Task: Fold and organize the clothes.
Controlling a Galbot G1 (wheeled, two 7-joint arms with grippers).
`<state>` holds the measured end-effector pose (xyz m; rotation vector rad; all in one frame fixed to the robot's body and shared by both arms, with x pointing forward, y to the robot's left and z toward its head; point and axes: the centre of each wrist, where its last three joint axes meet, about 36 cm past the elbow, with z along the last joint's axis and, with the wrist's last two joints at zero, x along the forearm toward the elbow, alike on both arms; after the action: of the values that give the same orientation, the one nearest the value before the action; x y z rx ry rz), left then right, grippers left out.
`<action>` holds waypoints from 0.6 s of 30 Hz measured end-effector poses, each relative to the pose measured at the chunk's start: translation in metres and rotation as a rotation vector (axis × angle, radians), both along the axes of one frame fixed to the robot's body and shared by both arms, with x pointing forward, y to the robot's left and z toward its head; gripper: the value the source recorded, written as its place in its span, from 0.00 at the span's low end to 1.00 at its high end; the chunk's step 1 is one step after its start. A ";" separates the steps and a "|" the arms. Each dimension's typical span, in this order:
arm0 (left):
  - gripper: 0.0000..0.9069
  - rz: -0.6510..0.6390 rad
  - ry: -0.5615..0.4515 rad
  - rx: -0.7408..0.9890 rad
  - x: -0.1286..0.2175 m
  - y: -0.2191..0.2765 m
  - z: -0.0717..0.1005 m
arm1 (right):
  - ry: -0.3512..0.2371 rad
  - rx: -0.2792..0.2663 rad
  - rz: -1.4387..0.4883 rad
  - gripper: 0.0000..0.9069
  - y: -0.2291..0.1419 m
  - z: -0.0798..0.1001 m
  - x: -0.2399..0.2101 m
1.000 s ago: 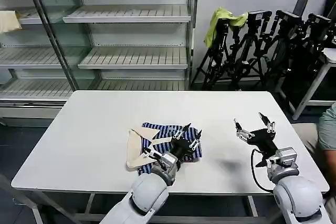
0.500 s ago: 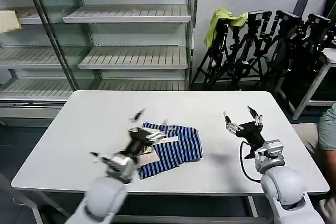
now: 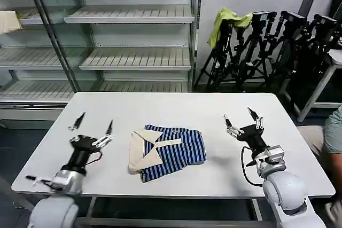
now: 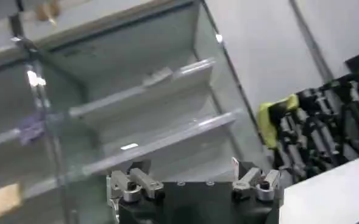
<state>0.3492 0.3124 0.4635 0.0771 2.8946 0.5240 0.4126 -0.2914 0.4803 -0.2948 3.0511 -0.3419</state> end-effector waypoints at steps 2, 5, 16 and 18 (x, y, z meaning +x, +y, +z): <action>1.00 0.027 -0.004 0.006 -0.013 0.010 -0.003 | 0.000 0.000 0.005 1.00 -0.001 -0.002 -0.004; 1.00 0.065 -0.004 0.020 -0.034 0.022 -0.008 | -0.003 -0.005 0.013 1.00 -0.003 -0.004 -0.015; 1.00 0.097 -0.012 0.064 -0.070 0.041 -0.015 | -0.012 -0.005 0.003 1.00 0.000 -0.008 -0.033; 1.00 0.088 -0.022 0.068 -0.067 0.040 -0.013 | -0.013 -0.005 -0.010 1.00 -0.002 -0.007 -0.033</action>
<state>0.2823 0.3525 0.4503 -0.0463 2.8694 0.6348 0.3792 -0.2936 0.4737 -0.2768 3.0400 -0.3505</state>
